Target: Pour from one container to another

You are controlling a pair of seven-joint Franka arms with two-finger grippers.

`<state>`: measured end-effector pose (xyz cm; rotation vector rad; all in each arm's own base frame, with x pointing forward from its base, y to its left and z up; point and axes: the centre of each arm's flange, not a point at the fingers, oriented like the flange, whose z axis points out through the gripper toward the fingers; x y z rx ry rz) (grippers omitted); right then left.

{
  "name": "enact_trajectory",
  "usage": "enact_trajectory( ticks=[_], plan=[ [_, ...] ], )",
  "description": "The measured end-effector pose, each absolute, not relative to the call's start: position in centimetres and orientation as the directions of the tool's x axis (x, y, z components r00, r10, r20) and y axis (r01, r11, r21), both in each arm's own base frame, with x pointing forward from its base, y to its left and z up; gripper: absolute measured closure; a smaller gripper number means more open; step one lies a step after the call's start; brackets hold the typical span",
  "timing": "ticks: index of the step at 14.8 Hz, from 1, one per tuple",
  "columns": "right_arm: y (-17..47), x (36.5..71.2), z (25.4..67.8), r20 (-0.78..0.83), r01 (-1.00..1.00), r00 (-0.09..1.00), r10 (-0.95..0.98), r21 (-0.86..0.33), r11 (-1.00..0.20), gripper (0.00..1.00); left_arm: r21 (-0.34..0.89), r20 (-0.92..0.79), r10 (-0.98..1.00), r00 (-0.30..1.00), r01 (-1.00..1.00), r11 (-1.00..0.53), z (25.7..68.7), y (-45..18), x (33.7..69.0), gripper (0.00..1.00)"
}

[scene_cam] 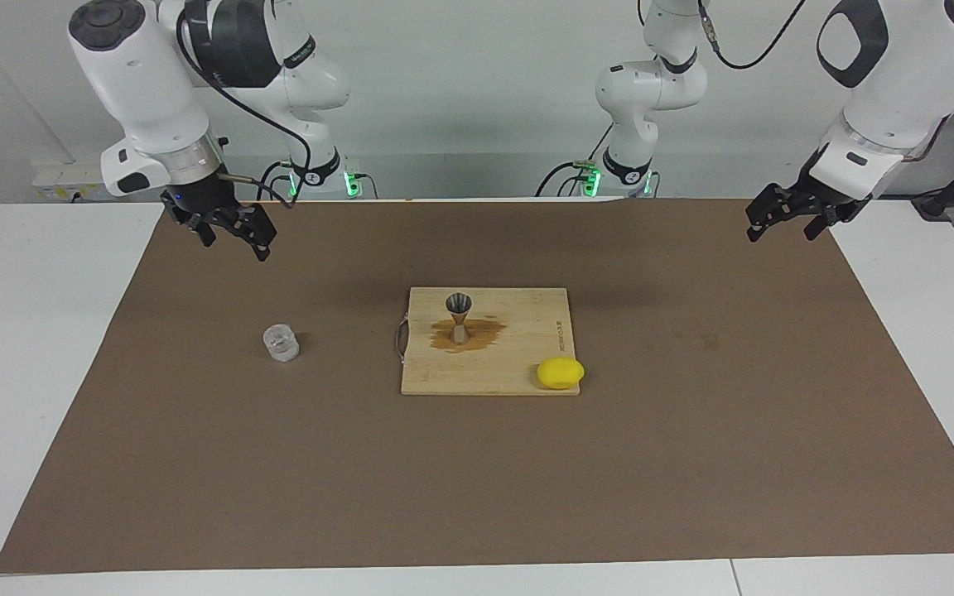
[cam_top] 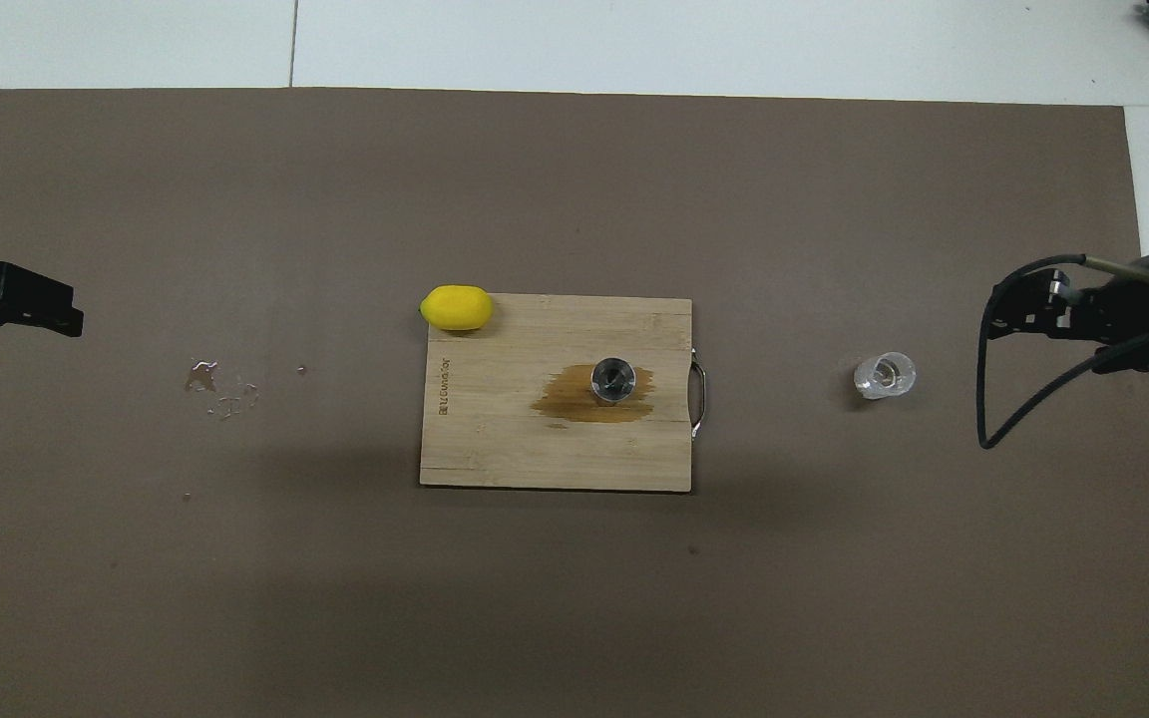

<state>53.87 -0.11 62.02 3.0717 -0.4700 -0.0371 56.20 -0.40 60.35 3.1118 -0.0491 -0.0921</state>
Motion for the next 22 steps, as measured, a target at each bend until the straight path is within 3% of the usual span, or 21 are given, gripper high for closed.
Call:
enact_trajectory(
  ticks=[5, 22],
  plan=[
    [-0.1, 54.6, 62.5, -0.027, -0.223, 0.974, -0.224, 0.036, -0.974, 0.00, 0.029, -0.058, -0.094, 0.994, -0.093, -0.995, 60.4, -4.0, 56.1, 0.00],
    [0.5, 54.4, 61.9, -0.070, -0.168, 0.983, -0.171, 0.040, -0.985, 0.00, 0.029, -0.059, -0.087, 0.995, -0.085, -0.996, 60.3, -3.6, 56.1, 0.00]
  ],
)
